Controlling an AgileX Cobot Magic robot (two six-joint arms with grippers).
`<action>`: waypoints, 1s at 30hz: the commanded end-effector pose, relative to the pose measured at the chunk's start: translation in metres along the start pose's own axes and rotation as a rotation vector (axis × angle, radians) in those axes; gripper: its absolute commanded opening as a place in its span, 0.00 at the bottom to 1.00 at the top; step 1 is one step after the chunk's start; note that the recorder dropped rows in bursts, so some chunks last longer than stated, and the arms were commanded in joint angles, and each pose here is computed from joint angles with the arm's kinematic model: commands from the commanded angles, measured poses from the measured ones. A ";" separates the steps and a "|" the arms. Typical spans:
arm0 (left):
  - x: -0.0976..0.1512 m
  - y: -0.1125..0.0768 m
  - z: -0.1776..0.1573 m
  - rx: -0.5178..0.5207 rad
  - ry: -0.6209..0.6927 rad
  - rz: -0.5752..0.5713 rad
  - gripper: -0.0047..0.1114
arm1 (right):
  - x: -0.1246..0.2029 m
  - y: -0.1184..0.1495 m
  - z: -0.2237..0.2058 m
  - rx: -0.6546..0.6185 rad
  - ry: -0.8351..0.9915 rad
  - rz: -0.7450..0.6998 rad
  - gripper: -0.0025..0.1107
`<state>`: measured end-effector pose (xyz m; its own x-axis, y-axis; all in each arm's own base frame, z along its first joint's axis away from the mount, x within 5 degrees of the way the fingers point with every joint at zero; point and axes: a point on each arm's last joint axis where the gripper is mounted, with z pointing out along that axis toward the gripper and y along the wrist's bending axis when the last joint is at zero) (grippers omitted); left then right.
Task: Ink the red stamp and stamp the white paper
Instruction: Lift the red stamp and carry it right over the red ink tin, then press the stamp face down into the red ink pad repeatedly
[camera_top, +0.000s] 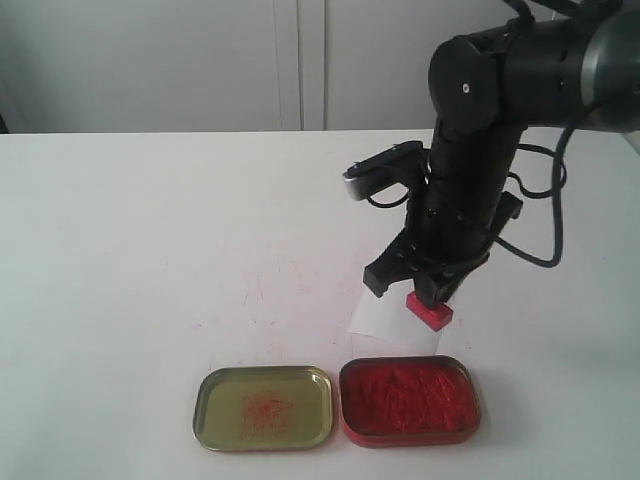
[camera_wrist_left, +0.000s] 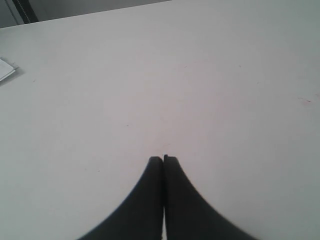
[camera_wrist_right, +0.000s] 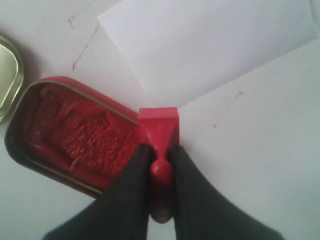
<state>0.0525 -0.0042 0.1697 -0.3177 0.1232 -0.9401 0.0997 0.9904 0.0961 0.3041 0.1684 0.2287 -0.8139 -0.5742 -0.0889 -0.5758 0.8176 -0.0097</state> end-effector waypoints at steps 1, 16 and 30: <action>0.001 0.000 0.000 -0.003 -0.001 -0.001 0.04 | 0.013 -0.001 -0.007 -0.003 -0.028 0.092 0.02; 0.001 0.000 0.000 -0.003 -0.001 -0.001 0.04 | 0.046 0.012 0.011 -0.084 -0.070 0.233 0.02; 0.001 0.000 0.000 -0.003 -0.001 -0.001 0.04 | 0.057 0.030 0.035 -0.041 -0.117 0.234 0.02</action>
<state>0.0525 -0.0042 0.1697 -0.3177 0.1232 -0.9401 0.0997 0.9904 0.0961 0.2438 0.1642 0.1880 -0.9148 -0.3593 -0.1844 -0.3793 0.9212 0.0869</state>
